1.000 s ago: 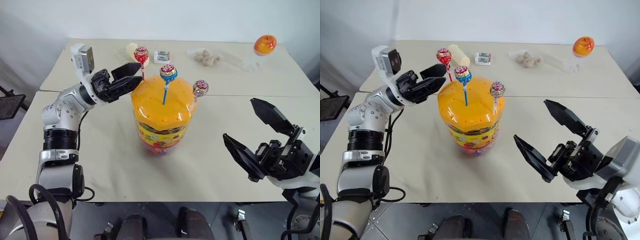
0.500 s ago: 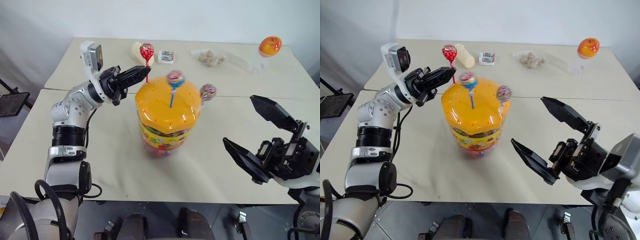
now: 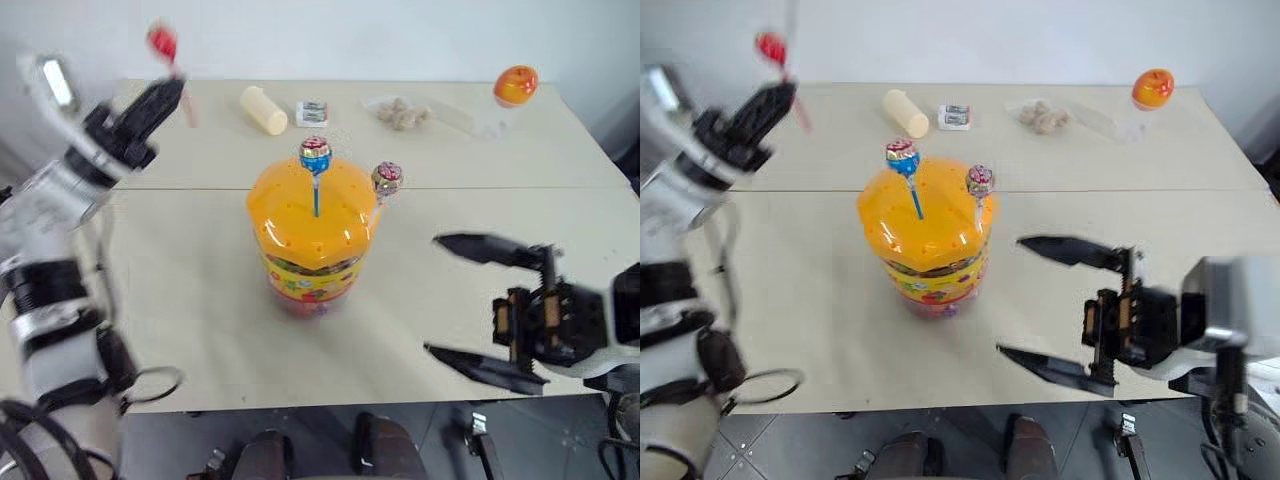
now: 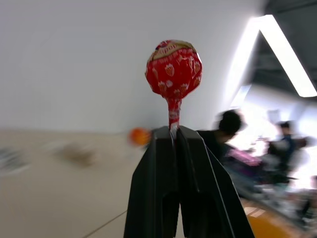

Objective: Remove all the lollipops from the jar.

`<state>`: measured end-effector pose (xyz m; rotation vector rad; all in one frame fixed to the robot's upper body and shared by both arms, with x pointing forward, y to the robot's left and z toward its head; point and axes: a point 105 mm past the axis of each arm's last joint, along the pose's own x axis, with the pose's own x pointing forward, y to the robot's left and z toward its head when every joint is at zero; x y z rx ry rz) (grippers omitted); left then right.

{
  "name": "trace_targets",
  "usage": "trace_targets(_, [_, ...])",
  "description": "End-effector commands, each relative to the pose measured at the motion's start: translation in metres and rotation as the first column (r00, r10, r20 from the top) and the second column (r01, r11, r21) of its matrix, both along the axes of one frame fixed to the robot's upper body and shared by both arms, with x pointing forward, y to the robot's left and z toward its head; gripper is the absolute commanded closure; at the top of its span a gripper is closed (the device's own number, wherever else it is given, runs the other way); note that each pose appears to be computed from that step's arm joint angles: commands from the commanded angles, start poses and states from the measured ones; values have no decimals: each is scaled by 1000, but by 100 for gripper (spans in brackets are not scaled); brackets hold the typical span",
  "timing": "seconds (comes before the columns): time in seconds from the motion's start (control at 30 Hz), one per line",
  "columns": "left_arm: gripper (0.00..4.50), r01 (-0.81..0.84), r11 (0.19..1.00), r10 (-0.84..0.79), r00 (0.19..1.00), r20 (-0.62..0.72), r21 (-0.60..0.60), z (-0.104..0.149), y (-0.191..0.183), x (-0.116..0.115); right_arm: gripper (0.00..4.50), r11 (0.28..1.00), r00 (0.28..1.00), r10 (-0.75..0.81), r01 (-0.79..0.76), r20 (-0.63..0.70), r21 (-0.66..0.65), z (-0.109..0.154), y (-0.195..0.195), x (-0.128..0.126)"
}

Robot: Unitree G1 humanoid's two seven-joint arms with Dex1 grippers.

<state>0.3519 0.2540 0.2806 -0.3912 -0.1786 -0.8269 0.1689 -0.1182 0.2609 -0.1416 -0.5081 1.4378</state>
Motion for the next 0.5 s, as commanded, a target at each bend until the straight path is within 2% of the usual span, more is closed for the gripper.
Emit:
trace_targets(0.03, [447, -227, 929, 278, 949, -149, 292, -51, 52, -25, 0, 998, 999, 49, -49, 0, -39, -3, -5, 0])
trace_targets(0.17, [447, -234, 860, 392, 872, -294, 452, -101, 75, -72, 0, 989, 996, 84, -88, -32, -117, -20, -10, 1])
trace_targets(0.27, [447, -212, 817, 466, 790, -398, 536, -138, 77, -105, 0, 993, 997, 52, -58, -55, -105, -26, -13, 12])
trace_targets(0.33, [447, -192, 814, 468, 776, -423, 548, -148, 70, -118, 0, 996, 998, 21, -27, -66, -89, -28, -18, 20])
trace_targets(0.43, [447, -204, 818, 473, 770, -428, 538, -152, 67, -125, 0, 997, 997, -40, 34, -72, -75, -30, -25, 33])
trace_targets(0.5, [402, -192, 800, 485, 764, -425, 569, -156, 68, -128, 0, 996, 994, -65, 59, -91, -70, -31, -28, 38])
